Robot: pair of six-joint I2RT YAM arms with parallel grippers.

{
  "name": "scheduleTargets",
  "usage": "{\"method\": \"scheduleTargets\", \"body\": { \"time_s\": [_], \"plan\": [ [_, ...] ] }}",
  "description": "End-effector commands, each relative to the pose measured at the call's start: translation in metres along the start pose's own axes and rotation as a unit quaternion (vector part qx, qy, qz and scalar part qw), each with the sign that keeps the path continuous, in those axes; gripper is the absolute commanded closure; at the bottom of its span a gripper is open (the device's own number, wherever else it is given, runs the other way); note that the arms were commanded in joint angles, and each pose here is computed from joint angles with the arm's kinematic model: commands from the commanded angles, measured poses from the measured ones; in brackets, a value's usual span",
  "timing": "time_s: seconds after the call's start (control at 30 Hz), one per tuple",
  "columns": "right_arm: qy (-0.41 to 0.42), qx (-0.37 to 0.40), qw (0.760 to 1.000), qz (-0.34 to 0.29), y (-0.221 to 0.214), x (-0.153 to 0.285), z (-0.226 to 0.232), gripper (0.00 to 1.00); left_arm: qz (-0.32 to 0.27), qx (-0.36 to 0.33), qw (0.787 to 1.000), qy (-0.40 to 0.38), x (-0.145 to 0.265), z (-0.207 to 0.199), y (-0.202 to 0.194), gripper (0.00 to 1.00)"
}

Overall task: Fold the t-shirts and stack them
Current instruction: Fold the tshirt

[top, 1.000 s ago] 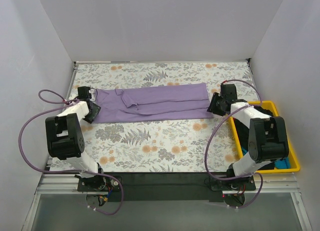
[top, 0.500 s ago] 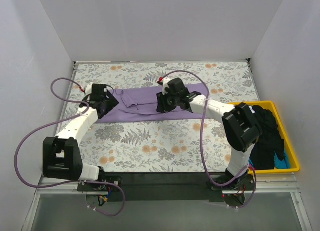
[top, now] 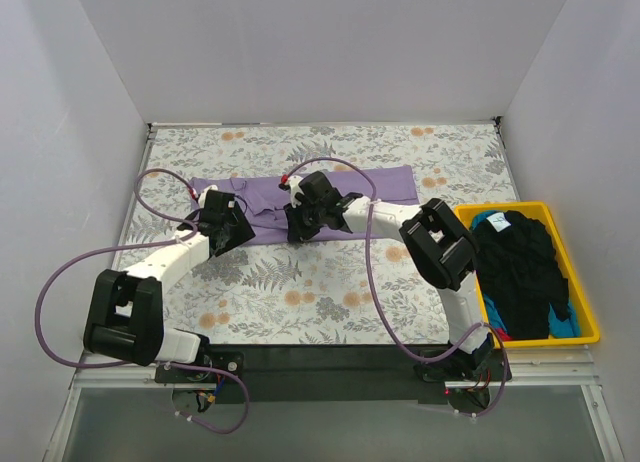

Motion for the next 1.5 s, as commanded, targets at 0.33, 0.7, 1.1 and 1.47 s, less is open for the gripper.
{"method": "scheduleTargets", "body": {
  "time_s": [0.33, 0.7, 1.1, 1.47],
  "plan": [
    [-0.039, 0.019, 0.998, -0.044, 0.031, -0.016, -0.018, 0.79, -0.047, -0.022, 0.998, -0.026, 0.001, -0.002, 0.005, 0.39],
    [-0.2, 0.063, 0.972, -0.106, 0.087, 0.004, -0.097, 0.68, -0.049, -0.021, 0.998, -0.026, 0.001, -0.002, 0.005, 0.39],
    [-0.169, 0.046, 0.981, -0.078, 0.049, 0.073, -0.088, 0.63, -0.041, -0.02, 0.998, -0.034, -0.001, -0.006, 0.004, 0.38],
    [-0.123, -0.003, 0.991, -0.045, 0.003, 0.051, -0.062, 0.7, -0.028, -0.026, 0.998, -0.056, -0.002, -0.018, 0.0, 0.4]
  ]
}}
Point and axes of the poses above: each gripper's point midway between its finger pads, its own x axis back along the fingers, its own z axis along the line the jaws close on, y = z × x, the point moved 7 cm from there along x, back along the fingers, and after that the axes turned 3 degrees about x, right-handed, at the moved point
